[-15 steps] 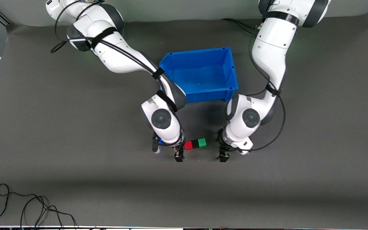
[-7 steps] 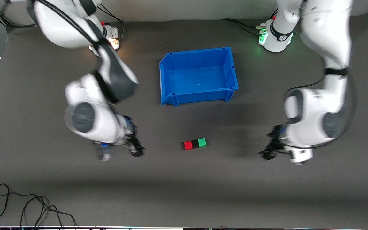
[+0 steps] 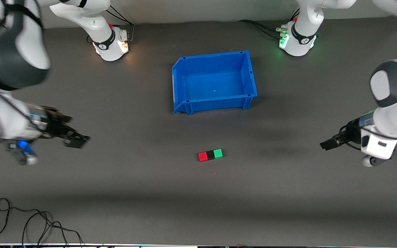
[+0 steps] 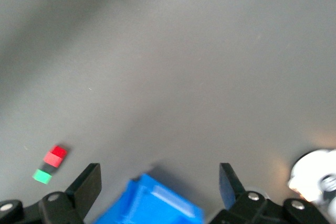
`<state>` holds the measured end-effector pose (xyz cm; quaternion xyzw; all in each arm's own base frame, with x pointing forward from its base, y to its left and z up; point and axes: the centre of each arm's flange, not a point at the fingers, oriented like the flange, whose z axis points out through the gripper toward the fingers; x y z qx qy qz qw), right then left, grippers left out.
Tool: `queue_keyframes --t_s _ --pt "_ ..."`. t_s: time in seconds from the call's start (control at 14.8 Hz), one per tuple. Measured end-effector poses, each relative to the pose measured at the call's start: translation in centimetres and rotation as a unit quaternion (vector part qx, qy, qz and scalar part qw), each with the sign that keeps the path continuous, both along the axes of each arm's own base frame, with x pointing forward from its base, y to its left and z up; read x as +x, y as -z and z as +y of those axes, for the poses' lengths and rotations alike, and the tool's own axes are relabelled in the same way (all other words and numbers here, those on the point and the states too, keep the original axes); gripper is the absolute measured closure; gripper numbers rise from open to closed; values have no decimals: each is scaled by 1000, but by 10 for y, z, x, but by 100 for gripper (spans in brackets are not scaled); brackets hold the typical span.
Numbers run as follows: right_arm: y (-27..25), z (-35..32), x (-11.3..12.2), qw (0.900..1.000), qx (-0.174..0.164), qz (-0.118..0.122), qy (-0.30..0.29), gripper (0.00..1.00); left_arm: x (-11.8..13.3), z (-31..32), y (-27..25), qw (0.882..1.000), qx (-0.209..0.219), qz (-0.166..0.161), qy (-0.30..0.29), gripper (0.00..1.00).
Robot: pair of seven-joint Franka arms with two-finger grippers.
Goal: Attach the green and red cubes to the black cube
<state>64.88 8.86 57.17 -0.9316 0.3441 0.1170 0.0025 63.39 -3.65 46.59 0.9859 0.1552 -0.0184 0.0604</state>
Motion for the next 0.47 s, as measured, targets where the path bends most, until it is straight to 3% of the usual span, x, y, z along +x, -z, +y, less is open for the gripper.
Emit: queue_keyframes --t_s 0.2,0.47 --pt "-34 -73 -15 996 28 -20 -87 0 -11 13 -33 995 -5 -25 93 0" --pt "-61 -159 -38 977 51 -51 -202 0 -37 25 -79 992 4 -23 127 0"
